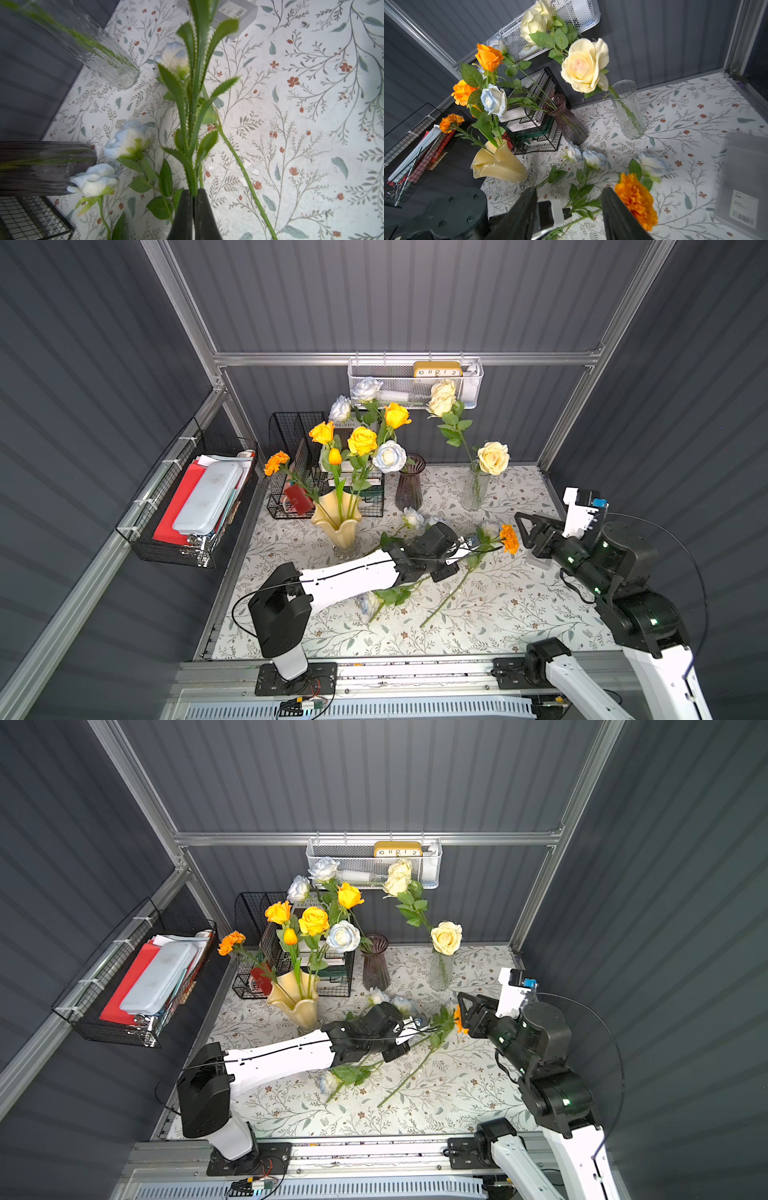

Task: Arrange the flowers in different vases according to their colors
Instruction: Pick up the flower at the center of the board.

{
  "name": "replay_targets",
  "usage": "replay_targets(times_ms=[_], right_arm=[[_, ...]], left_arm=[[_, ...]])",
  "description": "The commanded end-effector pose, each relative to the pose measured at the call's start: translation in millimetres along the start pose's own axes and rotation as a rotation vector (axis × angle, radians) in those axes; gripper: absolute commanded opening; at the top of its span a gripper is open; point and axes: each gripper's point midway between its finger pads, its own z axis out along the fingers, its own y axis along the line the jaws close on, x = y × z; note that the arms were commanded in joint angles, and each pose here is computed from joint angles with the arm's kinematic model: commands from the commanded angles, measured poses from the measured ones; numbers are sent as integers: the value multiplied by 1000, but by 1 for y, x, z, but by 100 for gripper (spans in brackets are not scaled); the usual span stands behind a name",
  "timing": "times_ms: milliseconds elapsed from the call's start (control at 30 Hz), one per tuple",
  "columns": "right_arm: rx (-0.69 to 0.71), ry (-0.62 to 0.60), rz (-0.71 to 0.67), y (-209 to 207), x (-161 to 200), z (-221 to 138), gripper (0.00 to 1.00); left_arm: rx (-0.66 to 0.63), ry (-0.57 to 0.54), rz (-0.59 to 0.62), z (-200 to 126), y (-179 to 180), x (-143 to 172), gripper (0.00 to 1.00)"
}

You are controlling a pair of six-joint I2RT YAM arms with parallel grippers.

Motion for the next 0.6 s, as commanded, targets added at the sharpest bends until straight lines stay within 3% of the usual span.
replay_targets(times_ms=[0, 233, 267, 400, 567], right_arm=[[15, -109, -40, 9, -32, -39, 56], [-130, -107, -65, 38, -32, -59, 57], [-140, -100, -61, 38, -28, -58, 57], [-134, -75, -42, 29, -11, -50, 57], [-101, -38, -36, 19, 3, -40, 57]], left_arm=[[-71, -161, 4, -31, 30, -47, 0], [-245, -429, -8, -102, 86, -118, 0], [-295, -517, -8, -130, 101, -143, 0], [-435, -725, 2, -201, 139, -181, 0], [-557, -929, 31, -263, 170, -211, 0]])
